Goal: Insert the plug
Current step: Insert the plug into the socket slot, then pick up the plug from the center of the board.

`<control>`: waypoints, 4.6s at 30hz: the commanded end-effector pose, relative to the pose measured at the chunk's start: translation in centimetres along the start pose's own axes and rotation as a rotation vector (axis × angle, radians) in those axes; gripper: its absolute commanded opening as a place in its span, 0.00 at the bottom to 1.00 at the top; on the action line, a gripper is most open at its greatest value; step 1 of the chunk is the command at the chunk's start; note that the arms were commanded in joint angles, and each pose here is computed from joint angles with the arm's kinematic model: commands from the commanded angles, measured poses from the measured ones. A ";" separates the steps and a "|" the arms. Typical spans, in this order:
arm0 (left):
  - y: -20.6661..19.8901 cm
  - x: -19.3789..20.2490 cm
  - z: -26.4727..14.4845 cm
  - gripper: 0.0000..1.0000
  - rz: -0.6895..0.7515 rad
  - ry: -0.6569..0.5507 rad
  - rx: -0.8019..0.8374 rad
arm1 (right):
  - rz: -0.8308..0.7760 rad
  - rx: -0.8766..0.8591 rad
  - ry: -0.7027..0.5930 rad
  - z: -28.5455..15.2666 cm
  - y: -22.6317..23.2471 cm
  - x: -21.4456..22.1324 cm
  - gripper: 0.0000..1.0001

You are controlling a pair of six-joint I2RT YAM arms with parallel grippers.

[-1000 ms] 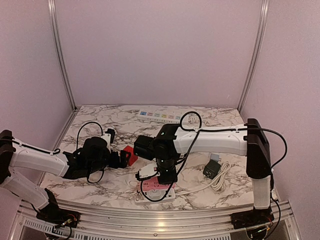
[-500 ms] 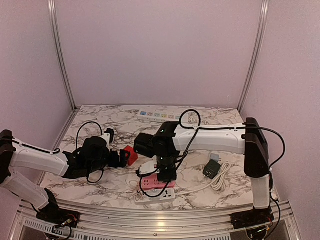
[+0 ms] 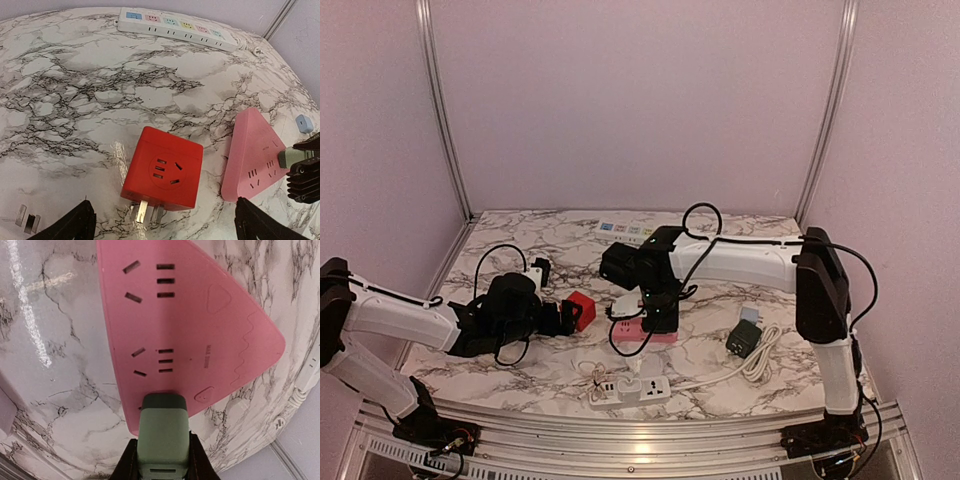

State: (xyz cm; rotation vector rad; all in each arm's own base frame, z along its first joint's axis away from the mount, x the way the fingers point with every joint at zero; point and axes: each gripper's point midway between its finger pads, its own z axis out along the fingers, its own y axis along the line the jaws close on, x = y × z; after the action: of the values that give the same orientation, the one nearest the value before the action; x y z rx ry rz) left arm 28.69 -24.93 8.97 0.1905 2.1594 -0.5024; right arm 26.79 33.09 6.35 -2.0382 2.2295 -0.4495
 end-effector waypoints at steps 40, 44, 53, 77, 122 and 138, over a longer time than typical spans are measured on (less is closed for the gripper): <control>0.9 -1.6 -0.3 0.99 -0.046 -0.040 -0.019 | 1.045 0.733 -0.131 -6.7 -11.3 16.4 0.99; 1.1 -1.5 -0.1 0.99 -0.045 -0.037 -0.024 | 1.309 0.606 -0.218 -6.0 -11.6 20.1 0.99; 0.8 -1.4 -0.2 0.99 -0.049 -0.030 -0.008 | 1.615 0.461 -0.221 -2.0 -10.9 25.4 0.97; 4.9 -5.8 -5.5 0.99 -0.130 -0.295 -0.159 | 1.629 0.071 -0.271 6.8 -8.5 18.7 0.85; 4.4 -5.3 -5.3 0.99 -0.145 -0.301 -0.109 | 1.485 0.047 -0.360 5.4 -9.4 17.5 0.70; 4.8 -5.5 -5.9 0.99 -0.154 -0.323 -0.117 | 1.429 0.066 -0.324 7.8 -9.9 16.8 0.56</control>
State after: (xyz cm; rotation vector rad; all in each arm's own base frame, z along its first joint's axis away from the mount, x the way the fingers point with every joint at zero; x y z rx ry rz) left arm 28.77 -18.05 13.76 -0.0878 1.9328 -0.4400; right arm 34.55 14.02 2.33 -0.1010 2.6931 -0.0364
